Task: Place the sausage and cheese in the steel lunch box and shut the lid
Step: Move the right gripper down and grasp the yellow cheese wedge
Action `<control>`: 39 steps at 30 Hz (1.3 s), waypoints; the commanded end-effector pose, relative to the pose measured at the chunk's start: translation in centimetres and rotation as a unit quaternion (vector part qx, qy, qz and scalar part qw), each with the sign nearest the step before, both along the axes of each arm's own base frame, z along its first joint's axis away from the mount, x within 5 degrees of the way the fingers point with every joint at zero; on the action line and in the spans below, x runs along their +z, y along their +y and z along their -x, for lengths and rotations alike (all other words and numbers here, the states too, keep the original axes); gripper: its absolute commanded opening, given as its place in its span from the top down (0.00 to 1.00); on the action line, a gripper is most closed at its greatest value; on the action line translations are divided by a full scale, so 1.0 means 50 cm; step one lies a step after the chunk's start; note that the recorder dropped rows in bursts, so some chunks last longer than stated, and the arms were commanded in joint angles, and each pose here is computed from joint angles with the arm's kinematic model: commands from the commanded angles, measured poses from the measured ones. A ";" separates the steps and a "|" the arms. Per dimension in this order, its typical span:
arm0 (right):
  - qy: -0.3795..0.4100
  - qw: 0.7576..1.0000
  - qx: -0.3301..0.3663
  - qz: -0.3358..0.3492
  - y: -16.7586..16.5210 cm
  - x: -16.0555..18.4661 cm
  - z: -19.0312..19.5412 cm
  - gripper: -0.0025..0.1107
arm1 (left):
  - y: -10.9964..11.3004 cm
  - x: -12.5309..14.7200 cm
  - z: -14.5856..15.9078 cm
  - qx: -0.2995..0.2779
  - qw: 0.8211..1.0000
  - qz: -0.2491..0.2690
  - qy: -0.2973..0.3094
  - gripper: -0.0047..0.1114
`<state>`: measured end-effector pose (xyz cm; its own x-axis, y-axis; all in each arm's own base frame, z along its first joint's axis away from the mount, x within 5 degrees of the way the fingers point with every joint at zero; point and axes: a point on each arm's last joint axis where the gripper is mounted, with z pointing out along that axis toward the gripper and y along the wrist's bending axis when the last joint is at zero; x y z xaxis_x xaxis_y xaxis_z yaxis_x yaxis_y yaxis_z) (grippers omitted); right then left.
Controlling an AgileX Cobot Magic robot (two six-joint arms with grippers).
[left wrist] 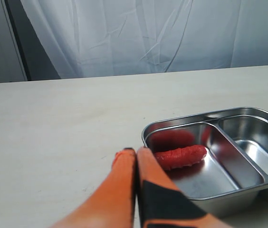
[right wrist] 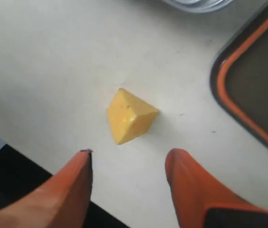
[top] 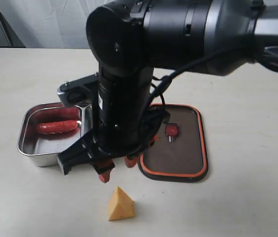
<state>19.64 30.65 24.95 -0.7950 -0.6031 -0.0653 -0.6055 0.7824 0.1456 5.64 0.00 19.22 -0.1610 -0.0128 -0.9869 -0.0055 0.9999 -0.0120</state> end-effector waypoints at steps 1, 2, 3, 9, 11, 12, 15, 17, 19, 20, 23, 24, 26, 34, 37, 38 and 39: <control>0.025 0.999 -0.040 -0.014 -0.007 -0.025 0.011 0.54 | 0.000 -0.002 0.001 0.000 1.000 0.001 0.000 0.96; 0.024 0.999 -0.047 -0.015 -0.007 -0.030 0.011 0.54 | 0.000 -0.002 0.001 0.000 1.000 0.001 0.000 0.96; 0.023 0.998 -0.055 -0.018 -0.007 -0.033 0.010 0.54 | 0.000 -0.002 0.001 0.000 1.000 0.001 0.000 0.96; 0.021 0.992 -0.120 -0.016 0.000 -0.054 0.002 0.54 | 0.000 -0.002 0.001 0.000 1.000 0.001 0.000 0.96; 0.027 0.991 -0.131 -0.007 0.004 -0.067 0.001 0.54 | 0.000 -0.002 0.001 0.000 1.000 0.001 0.000 0.96; 0.029 0.991 -0.133 -0.002 0.007 -0.074 0.003 0.54 | 0.000 -0.002 0.001 0.000 1.000 0.001 0.000 0.96; 0.037 0.989 -0.140 0.006 0.014 -0.093 0.003 0.54 | 0.000 -0.002 0.001 0.000 1.000 0.001 0.000 0.96; 0.040 0.988 -0.149 0.012 0.016 -0.104 0.002 0.54 | 0.000 -0.002 0.001 0.000 1.000 0.001 0.000 0.96; 0.041 0.988 -0.149 0.016 0.017 -0.111 0.001 0.54 | 0.000 -0.002 0.001 0.000 1.000 0.001 0.000 0.96; 0.042 0.988 -0.149 0.017 0.018 -0.113 0.000 0.54 | 0.000 -0.002 0.001 0.000 1.000 0.001 0.000 0.96; 0.047 0.987 -0.150 0.024 0.020 -0.124 0.000 0.54 | 0.000 -0.002 0.001 0.000 1.000 0.001 0.000 0.96; 0.048 0.987 -0.150 0.026 0.020 -0.126 0.000 0.54 | 0.000 -0.002 0.001 0.000 1.000 0.001 0.000 0.96; 0.051 0.986 -0.152 0.033 0.022 -0.139 -0.002 0.54 | 0.000 -0.002 0.001 0.000 1.000 0.001 0.000 0.96; 0.065 0.984 -0.155 0.057 0.026 -0.179 -0.004 0.54 | 0.000 -0.002 0.001 0.000 1.000 0.001 0.000 0.96; 0.065 0.984 -0.157 0.057 0.024 -0.190 -0.002 0.54 | 0.000 -0.002 0.001 0.000 1.000 0.001 0.000 0.96; 0.067 0.983 -0.159 0.057 0.022 -0.194 0.000 0.54 | 0.000 -0.002 0.001 0.000 1.000 0.001 0.000 0.96; 0.069 0.983 -0.161 0.058 0.019 -0.199 0.002 0.54 | 0.000 -0.002 0.001 0.000 1.000 0.001 0.000 0.96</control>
<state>19.68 31.86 15.42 -0.9394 -0.3257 0.1071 -0.3151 0.9433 0.1043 5.64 0.00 19.22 -0.1610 -0.0128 -0.9869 -0.0055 0.9999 -0.0120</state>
